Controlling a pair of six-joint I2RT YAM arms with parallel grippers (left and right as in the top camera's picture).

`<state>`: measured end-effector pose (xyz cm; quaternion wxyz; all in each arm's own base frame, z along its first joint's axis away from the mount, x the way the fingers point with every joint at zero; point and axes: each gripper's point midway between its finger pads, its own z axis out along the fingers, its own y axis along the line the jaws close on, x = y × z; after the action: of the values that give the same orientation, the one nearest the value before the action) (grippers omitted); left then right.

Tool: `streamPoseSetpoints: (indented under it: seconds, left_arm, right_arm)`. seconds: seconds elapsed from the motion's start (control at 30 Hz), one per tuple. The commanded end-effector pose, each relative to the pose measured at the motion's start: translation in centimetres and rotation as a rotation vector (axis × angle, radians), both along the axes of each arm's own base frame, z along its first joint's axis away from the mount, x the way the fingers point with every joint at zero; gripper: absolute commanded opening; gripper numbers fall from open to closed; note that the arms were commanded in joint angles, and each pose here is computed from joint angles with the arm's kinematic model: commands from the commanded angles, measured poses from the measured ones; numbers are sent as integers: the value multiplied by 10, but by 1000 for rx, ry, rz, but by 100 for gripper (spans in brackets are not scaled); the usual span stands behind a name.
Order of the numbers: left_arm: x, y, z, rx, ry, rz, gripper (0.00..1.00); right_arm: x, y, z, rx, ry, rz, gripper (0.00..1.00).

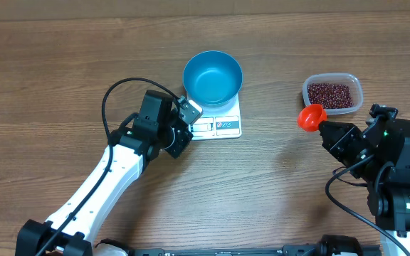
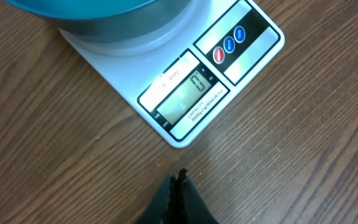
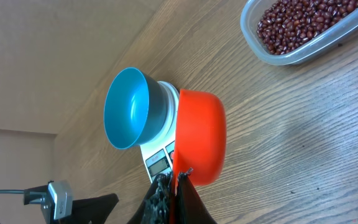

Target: Scoop item into bowl and weigh 150g on scale

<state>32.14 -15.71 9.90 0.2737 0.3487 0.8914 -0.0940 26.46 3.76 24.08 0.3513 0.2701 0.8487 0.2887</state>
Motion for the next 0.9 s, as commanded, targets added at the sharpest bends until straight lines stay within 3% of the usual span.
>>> streamPoseSetpoints:
  seconds: [0.0,0.07,0.2,0.5,0.67,0.73,0.77,0.8,0.87]
  left_arm:
    - [-1,-3,-6,-1,2,-33,4]
    - [-1,-3,-5,-2,0,-32,5]
    - [0,-3,-5,-2,-2,-32,36]
    - [0,-4,-5,-34,23,28,35]
    - [0,-4,-5,-34,23,28,45]
    - [0,-3,-5,-33,23,28,58]
    - [0,-3,-5,-33,23,28,86]
    - [0,-4,-5,-33,23,28,100]
    - [0,-3,-5,-33,23,28,100]
  right_arm:
    - [3,-3,18,-18,-52,-7,4]
    - [3,-3,18,-17,-52,-6,4]
    - [3,-3,18,-17,-51,-6,4]
    - [3,-2,18,-15,-51,-4,4]
    - [3,-2,18,-15,-51,-4,4]
    - [3,-2,18,-15,-51,-4,4]
    - [3,-2,18,-15,-51,-4,4]
    - [3,-2,18,-15,-51,-4,4]
    - [3,-2,18,-15,-51,-4,4]
